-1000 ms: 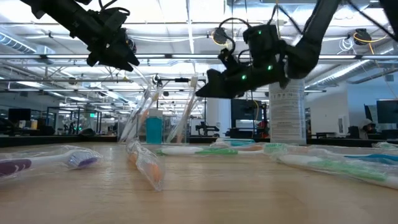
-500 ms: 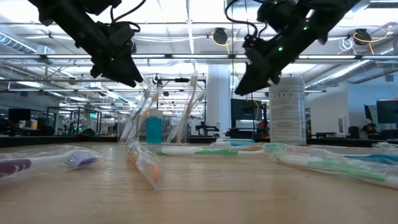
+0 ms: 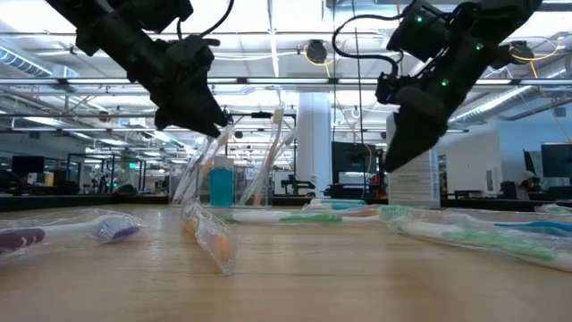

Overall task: Pick & Place toothbrushing station
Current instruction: Put the blue toothbrush into the transparent organizer

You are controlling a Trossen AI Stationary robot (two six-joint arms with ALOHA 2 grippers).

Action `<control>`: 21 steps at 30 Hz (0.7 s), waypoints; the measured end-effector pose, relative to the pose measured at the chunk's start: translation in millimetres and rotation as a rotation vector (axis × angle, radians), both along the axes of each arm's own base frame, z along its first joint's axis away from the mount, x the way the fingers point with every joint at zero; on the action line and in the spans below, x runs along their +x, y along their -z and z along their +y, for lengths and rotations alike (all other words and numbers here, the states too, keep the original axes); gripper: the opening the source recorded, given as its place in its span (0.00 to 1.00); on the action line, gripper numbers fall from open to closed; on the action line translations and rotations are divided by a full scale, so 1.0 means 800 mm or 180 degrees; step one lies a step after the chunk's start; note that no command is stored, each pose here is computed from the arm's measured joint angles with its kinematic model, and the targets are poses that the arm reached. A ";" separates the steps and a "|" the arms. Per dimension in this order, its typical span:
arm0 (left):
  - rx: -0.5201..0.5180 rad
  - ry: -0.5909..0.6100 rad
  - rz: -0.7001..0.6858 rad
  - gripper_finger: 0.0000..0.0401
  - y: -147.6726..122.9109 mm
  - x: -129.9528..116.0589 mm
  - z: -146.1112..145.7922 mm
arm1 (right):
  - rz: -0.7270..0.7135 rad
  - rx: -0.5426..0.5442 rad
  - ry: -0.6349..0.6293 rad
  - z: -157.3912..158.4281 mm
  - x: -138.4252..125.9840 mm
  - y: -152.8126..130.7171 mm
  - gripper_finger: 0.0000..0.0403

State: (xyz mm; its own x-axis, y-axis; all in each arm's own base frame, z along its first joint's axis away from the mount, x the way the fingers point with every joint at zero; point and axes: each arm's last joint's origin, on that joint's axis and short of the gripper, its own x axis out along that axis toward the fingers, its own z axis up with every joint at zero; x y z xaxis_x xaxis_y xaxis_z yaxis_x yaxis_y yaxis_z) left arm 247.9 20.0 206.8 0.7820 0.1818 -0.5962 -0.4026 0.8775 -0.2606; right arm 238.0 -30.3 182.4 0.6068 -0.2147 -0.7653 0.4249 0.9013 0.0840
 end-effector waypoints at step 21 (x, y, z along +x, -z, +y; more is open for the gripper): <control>0.0272 -0.0016 -0.0409 0.46 -0.012 0.011 0.009 | 0.1850 0.2525 0.1257 0.155 -0.104 -0.015 0.38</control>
